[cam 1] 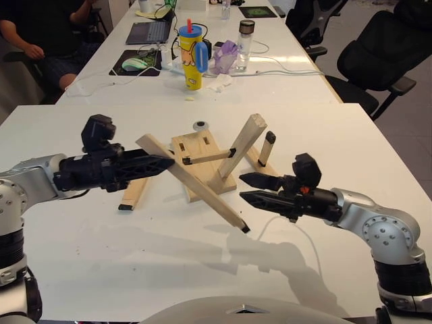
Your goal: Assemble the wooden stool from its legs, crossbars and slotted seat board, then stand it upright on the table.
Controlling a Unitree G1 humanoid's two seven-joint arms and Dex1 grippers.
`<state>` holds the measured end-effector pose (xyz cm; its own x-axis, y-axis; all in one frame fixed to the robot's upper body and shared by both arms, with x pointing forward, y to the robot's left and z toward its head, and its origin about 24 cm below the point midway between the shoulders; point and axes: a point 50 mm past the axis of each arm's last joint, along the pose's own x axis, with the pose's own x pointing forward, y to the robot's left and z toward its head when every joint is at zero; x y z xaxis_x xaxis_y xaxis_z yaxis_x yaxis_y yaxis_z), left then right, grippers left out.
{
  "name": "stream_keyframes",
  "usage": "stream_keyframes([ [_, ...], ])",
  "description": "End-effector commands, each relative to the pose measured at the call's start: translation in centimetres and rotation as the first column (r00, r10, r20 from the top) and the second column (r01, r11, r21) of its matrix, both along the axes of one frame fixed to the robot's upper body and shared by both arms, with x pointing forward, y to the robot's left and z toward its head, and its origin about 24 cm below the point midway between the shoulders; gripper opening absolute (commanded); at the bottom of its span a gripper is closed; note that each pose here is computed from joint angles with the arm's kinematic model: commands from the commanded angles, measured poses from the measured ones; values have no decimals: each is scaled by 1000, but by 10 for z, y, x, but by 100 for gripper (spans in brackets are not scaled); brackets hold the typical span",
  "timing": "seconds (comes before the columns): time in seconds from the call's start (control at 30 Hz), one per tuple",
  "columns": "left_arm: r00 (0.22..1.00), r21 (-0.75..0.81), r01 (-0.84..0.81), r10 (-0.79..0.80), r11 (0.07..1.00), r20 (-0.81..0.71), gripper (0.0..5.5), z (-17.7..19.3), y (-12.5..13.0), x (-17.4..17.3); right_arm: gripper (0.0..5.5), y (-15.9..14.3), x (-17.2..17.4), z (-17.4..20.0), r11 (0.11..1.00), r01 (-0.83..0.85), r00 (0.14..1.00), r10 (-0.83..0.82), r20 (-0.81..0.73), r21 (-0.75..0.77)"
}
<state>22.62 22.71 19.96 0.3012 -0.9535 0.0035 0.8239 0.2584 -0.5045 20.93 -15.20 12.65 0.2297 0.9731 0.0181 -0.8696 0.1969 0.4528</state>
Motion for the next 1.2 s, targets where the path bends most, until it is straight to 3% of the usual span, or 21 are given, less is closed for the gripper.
stream_keyframes([
  [0.03, 995, 95, -89, 85, 991, 46, 208, 4, 26, 1, 365, 17, 3, -27, 985, 50, 995, -36, 88, -167],
  [0.2, 979, 179, -171, 146, 969, 144, 208, 10, 48, 9, 365, 41, 13, -64, 912, 100, 966, 7, 258, -399],
  [0.53, 943, 200, -251, 193, 947, 270, 208, 8, 50, 28, 365, 66, 43, -85, 839, 217, 891, 38, 452, -499],
  [0.83, 941, 300, -218, 118, 929, 317, 208, -12, 29, 44, 365, 71, 54, -102, 765, 252, 924, -7, 382, -593],
  [1.2, 949, 520, -97, -79, 848, 306, 208, -16, 20, 50, 365, 67, 37, -116, 730, 112, 973, 58, 223, -675],
])
